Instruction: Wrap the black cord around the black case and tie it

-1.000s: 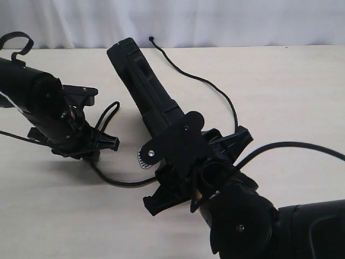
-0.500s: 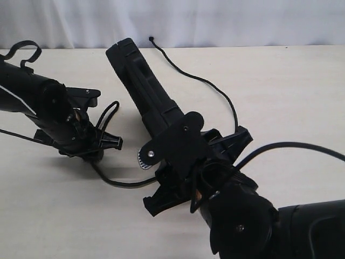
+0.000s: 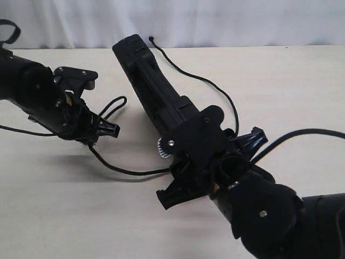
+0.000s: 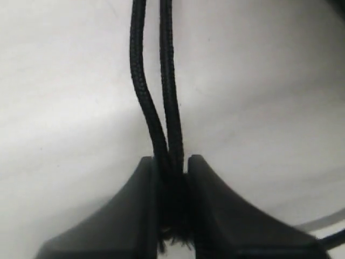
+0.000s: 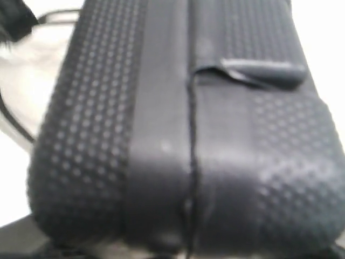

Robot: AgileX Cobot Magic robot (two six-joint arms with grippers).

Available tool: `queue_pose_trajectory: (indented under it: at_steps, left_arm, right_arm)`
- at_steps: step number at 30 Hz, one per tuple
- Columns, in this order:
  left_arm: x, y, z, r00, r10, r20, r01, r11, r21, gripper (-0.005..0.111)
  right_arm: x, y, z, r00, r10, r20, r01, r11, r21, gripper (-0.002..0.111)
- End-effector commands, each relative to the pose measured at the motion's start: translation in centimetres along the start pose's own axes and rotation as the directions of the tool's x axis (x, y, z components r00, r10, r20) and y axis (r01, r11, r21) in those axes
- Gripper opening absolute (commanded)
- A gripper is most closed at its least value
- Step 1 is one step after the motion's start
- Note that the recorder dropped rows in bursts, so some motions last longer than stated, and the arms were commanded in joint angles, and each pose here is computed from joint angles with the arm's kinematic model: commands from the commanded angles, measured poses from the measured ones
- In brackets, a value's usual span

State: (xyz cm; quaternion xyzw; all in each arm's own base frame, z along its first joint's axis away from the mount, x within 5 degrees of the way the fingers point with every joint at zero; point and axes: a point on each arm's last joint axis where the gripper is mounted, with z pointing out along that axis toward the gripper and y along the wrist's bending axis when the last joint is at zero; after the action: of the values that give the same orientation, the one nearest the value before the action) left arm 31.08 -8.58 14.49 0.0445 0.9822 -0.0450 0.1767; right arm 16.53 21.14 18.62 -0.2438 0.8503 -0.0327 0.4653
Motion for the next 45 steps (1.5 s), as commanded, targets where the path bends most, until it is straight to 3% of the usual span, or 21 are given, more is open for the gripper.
queue_pose_trajectory:
  at_steps: [1, 9, 14, 21, 28, 31, 36, 40, 45]
  left_arm:
    - [-0.8, -0.2, -2.7, 0.993, 0.049, 0.104, -0.050, 0.999, 0.008, 0.000]
    - [-0.4, -0.1, -5.5, 0.978, 0.143, 0.151, -0.144, 0.990, 0.000, 0.000]
    - [3.1, 0.5, -8.0, 0.949, 0.213, 0.234, -0.215, 0.976, -0.013, 0.000]
    - [7.8, 1.3, -11.0, 0.890, 0.227, 0.396, -0.235, 0.972, -0.029, 0.000]
    - [10.0, 1.6, -12.7, 0.827, 0.323, 0.461, -0.327, 0.942, -0.074, 0.000]
    - [10.3, 1.0, -12.7, 0.817, 0.366, 0.446, -0.387, 0.921, -0.046, 0.000]
    - [11.3, -1.6, -12.8, 0.750, 0.477, 0.457, -0.562, 0.825, 0.062, 0.000]
    - [11.2, -1.9, -12.9, 0.744, 0.467, 0.478, -0.567, 0.820, 0.081, 0.000]
    - [11.3, -2.1, -11.2, 0.784, 0.478, 0.397, -0.563, 0.817, 0.127, 0.000]
  right_arm:
    - [2.8, -1.3, -0.2, 0.992, 0.061, -0.114, -0.060, 0.998, 0.010, 0.004]
    - [3.5, -1.5, -0.4, 0.989, 0.060, -0.132, -0.059, 0.998, 0.014, 0.004]
    - [3.5, -1.9, -0.4, 0.988, 0.082, -0.132, -0.075, 0.996, 0.053, 0.004]
    - [3.5, -1.9, -0.4, 0.981, 0.151, -0.122, -0.145, 0.988, 0.060, 0.004]
    - [3.3, -1.8, -0.4, 0.986, 0.130, -0.107, -0.125, 0.991, 0.052, 0.004]
    - [3.3, -1.8, -0.4, 0.986, 0.130, -0.107, -0.125, 0.991, 0.052, 0.004]
    - [3.3, -1.8, -0.4, 0.985, 0.134, -0.107, -0.129, 0.990, 0.050, 0.004]
    - [3.3, -1.8, -0.4, 0.985, 0.134, -0.107, -0.129, 0.990, 0.050, 0.004]
    - [3.2, -1.7, -0.3, 0.989, 0.116, -0.096, -0.113, 0.993, 0.039, 0.004]
